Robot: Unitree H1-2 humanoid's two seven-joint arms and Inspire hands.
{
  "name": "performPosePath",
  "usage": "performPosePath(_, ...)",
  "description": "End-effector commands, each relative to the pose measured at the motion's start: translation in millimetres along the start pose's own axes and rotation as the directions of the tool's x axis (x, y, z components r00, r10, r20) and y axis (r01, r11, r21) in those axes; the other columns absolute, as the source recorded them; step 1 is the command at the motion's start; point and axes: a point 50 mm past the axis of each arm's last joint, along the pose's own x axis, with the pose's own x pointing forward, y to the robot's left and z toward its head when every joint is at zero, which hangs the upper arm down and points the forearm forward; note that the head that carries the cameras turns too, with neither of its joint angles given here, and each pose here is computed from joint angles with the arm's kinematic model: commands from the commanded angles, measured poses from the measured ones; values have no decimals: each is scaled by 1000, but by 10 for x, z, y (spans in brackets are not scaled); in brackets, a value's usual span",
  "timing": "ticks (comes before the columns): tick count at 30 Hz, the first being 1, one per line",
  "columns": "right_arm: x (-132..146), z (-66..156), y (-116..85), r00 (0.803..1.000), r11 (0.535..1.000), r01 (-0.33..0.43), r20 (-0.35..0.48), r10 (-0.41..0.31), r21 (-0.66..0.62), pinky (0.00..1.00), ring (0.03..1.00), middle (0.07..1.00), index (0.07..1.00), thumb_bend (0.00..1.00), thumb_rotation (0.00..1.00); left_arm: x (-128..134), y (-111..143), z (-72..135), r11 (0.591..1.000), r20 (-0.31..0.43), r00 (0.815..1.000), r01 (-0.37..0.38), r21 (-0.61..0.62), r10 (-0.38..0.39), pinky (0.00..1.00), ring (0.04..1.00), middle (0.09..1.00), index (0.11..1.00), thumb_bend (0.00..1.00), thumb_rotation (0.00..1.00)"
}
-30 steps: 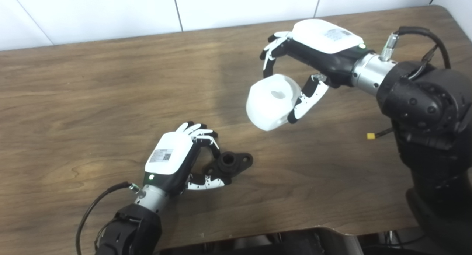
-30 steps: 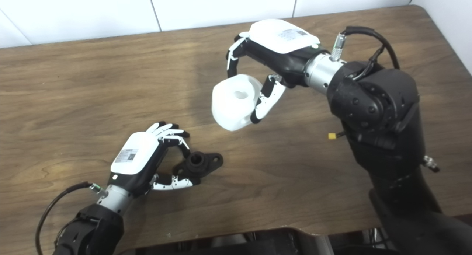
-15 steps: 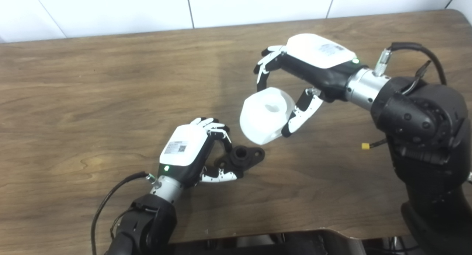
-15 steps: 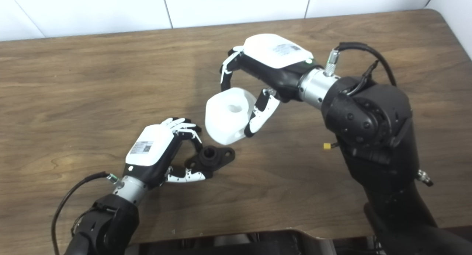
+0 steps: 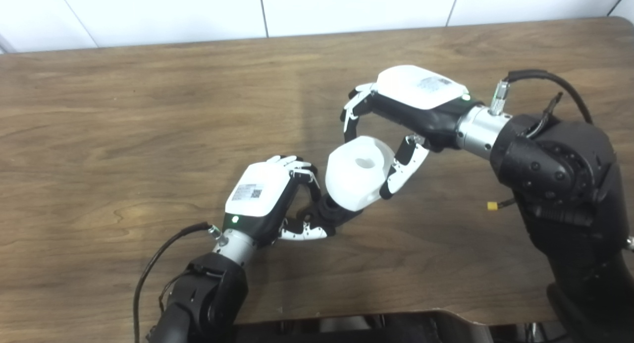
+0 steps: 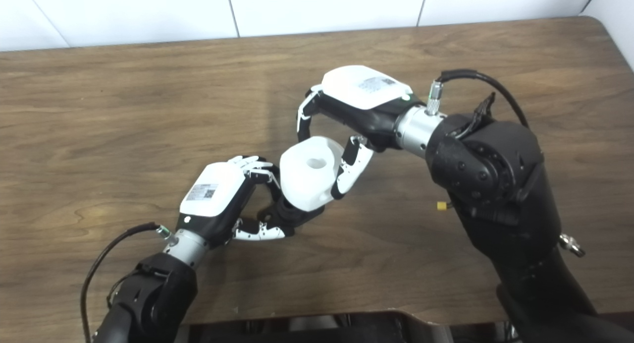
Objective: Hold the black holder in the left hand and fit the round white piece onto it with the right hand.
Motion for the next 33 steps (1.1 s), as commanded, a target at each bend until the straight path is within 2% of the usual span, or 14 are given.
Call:
performPosePath(1,-7,41,-87,998,998,58,25,-57,-32,822,918,789,483,525,151,34,-92,5,998,-9,998,65,10,-65,909,877,800,488,517,56)
performPosePath(10,66,61,23,999,999,48,25,-48,-6,826,934,797,482,526,148,42,-78,20,998,-11,998,68,14,-68,910,875,800,488,518,56)
performPosePath(18,74,107,-37,997,997,71,35,-71,5,852,938,799,482,523,152,55,-73,58,998,-9,998,67,16,-66,903,873,797,488,518,56)
performPosePath(26,25,89,-161,993,993,114,34,-113,-17,835,913,795,484,523,155,73,-77,64,997,-9,997,72,14,-72,909,873,797,488,518,56)
performPosePath(33,33,115,-142,993,994,110,43,-109,-16,842,910,795,484,524,155,76,-73,82,997,-11,997,75,14,-75,909,874,798,488,518,56)
